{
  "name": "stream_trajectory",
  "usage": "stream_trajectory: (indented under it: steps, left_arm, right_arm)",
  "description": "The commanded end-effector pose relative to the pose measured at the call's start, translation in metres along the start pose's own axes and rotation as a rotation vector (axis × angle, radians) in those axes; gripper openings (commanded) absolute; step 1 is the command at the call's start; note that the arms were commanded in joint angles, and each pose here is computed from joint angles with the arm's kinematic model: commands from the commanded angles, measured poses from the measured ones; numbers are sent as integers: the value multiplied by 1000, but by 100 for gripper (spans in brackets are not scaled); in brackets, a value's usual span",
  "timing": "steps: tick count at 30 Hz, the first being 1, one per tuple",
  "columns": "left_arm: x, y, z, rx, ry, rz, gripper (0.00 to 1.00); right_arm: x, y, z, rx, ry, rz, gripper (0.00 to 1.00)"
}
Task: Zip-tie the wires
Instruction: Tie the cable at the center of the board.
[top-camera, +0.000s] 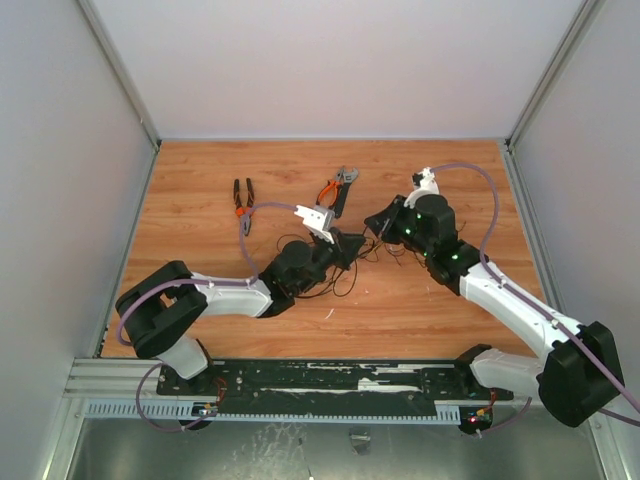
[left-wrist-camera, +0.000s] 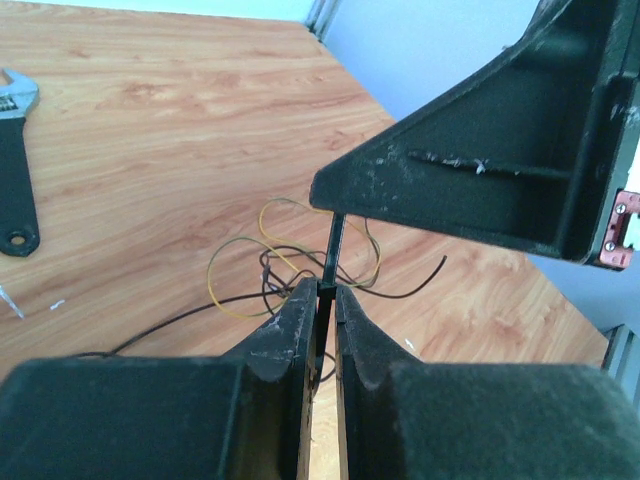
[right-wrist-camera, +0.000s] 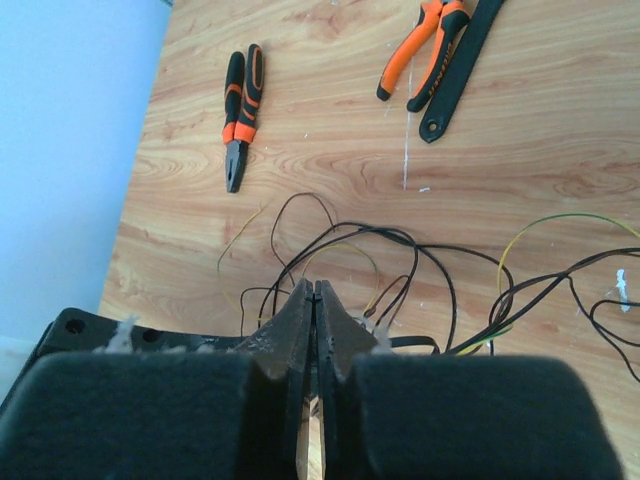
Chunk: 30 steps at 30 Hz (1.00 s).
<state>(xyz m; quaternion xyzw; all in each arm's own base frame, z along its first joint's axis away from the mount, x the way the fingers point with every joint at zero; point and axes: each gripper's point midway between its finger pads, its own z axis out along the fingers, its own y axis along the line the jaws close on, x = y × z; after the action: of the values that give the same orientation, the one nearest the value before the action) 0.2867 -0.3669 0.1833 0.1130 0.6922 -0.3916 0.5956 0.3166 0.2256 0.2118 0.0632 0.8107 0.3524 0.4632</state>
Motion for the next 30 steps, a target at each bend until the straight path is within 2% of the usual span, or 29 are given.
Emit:
stream_trajectory:
  steps: [1,30]
  left_arm:
    - [30,18,-14,-50,93,12,0]
    - [55,39,-33,-112,142,18,0]
  right_arm:
    - [-64,20,-3,-23,-205,-34,0]
    - [-144,56,-19,-66,-344,-122,0]
